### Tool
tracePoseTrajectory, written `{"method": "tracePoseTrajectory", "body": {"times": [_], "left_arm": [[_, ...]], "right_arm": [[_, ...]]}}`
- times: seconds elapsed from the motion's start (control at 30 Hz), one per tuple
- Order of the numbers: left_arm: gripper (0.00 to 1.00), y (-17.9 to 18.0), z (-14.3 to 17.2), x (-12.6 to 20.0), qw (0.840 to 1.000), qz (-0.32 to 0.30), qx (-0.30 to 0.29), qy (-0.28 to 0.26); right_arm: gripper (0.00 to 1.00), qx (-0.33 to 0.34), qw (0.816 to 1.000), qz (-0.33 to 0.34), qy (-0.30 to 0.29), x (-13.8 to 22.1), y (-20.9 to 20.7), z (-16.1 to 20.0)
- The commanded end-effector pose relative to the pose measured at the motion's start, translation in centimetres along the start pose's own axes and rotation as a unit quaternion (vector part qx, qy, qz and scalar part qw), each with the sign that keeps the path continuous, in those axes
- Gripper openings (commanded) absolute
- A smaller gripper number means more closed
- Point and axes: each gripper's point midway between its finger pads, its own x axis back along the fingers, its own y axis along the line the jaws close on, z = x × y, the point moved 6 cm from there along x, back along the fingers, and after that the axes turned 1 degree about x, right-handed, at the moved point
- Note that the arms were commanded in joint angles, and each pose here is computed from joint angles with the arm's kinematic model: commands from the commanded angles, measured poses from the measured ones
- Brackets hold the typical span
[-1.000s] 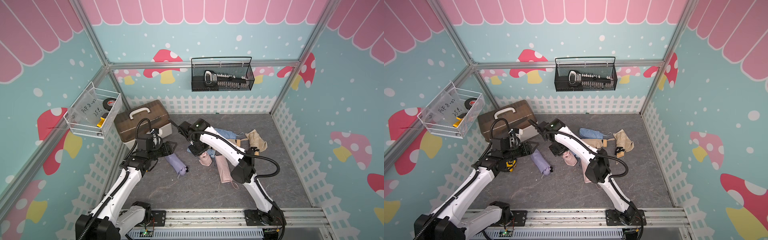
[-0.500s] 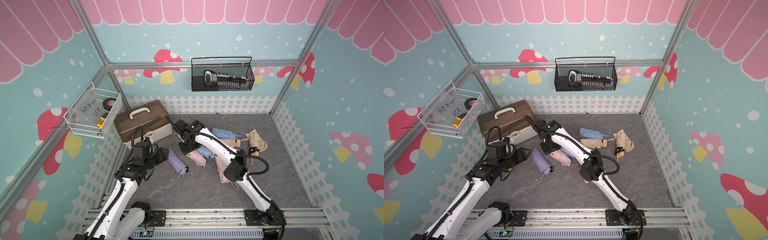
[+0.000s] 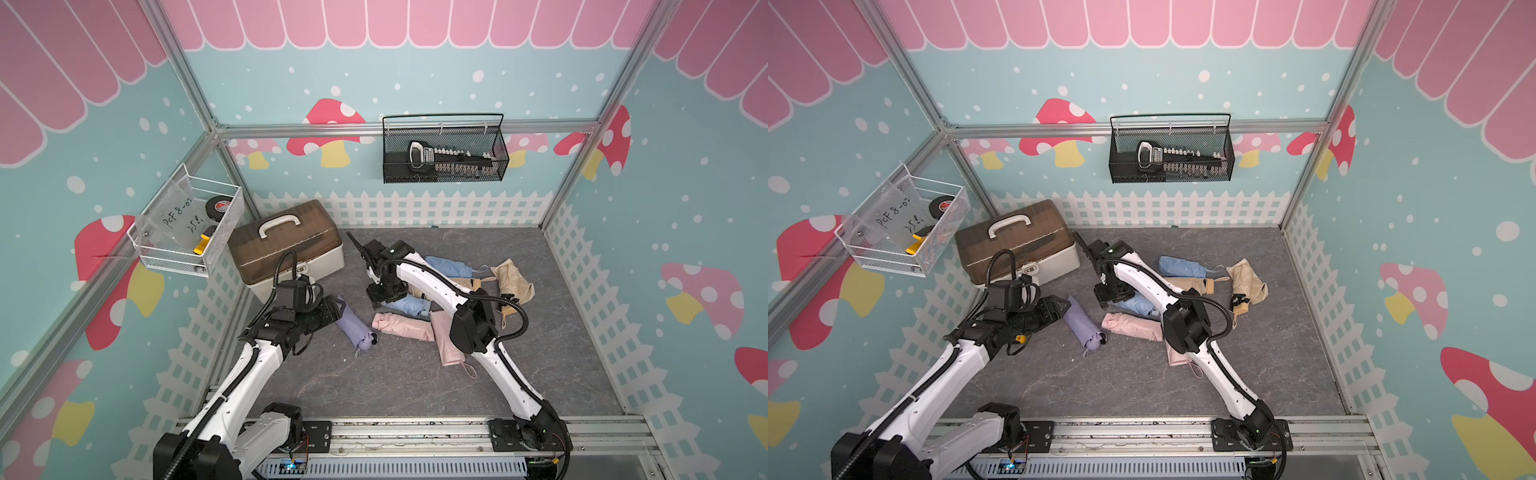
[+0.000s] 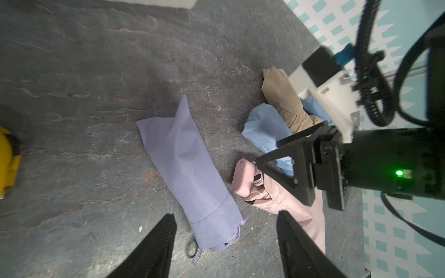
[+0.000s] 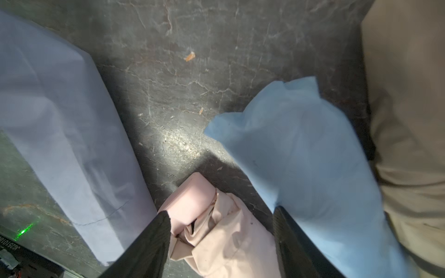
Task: Take umbrellas out of sleeves
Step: Place the umbrella at the center of the board, then pick up the umbrella from the center of the board.
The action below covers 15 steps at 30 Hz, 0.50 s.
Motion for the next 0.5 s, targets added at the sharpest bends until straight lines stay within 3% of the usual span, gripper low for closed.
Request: {"method": "tracePoseTrajectory", "body": {"times": [0.0, 0.17, 0.27, 0.47], "left_arm": [[0.66, -2.7, -1.4, -1.1, 0.997, 0.064, -0.023, 0.038], [0.67, -4.1, -2.8, -3.3, 0.993, 0.084, -0.005, 0.081], [0.79, -4.7, -3.3, -3.8, 0.990, 0.099, 0.005, 0.101], [0.91, -4.6, -3.6, -4.3, 0.984, 0.110, 0.030, 0.135]], "right_arm": [[0.73, 0.047, 0.996, -0.048, -0.065, 7.2, 0.2, 0.6], [0.80, 0.125, 0.989, -0.078, -0.005, 5.8, -2.6, 7.0], [0.81, 0.194, 0.978, -0.079, 0.010, 3.9, -3.1, 9.7], [0.81, 0.276, 0.960, -0.041, -0.035, 0.9, -2.5, 9.3]]}}
